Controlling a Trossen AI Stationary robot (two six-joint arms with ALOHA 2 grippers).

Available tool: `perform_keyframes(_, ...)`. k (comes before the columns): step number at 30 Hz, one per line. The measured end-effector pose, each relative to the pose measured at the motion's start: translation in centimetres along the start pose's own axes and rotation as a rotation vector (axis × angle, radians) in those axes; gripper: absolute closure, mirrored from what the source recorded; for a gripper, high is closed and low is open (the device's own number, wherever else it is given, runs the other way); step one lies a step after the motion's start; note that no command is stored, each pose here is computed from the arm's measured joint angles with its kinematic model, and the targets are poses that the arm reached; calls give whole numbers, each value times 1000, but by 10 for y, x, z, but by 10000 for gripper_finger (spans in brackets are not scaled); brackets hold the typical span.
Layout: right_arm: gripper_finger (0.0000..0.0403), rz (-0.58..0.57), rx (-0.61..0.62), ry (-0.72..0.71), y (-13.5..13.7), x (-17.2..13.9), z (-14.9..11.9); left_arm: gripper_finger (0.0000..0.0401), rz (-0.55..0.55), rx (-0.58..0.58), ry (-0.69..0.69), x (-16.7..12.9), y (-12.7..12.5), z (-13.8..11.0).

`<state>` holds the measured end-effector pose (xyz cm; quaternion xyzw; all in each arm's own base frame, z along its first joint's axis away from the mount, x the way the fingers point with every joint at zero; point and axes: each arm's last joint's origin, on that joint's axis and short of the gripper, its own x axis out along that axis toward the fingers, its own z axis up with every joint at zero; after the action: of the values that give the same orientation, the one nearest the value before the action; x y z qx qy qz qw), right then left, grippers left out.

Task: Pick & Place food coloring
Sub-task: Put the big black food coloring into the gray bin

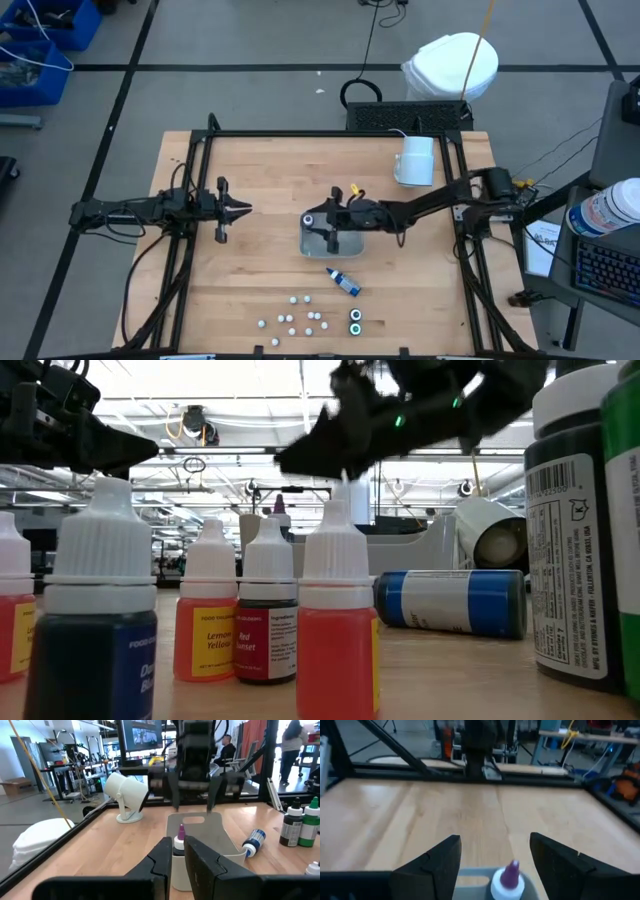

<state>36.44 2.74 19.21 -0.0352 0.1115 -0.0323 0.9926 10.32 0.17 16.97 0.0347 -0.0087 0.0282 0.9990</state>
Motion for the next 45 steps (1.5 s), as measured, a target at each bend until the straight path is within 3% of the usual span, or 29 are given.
perform_keyframes(7, 175, 84, -153, 27, 38, -57, 63, 343, -1, -22, -1, 0, 0, 0)
perform_keyframes(11, 175, -27, -244, 65, 77, -93, 101, 343, -1, -31, -1, 0, 0, 0)
perform_keyframes(14, 175, -102, -306, 109, 103, -116, 106, 343, -1, -46, -1, 0, 0, 0)
perform_keyframes(19, 174, -177, -316, 153, 136, -147, 91, 343, -3, -85, -1, 0, 0, 0)
perform_keyframes(25, 175, -27, -248, 161, 160, -165, 54, 343, -4, -120, -1, 0, 0, 0)
perform_keyframes(36, 181, 24, -161, 69, 147, -166, -23, 343, -3, -94, -1, 0, 0, 0)
perform_keyframes(45, 185, 113, -119, -37, 135, -167, -38, 343, -1, -92, -1, 0, 0, 0)
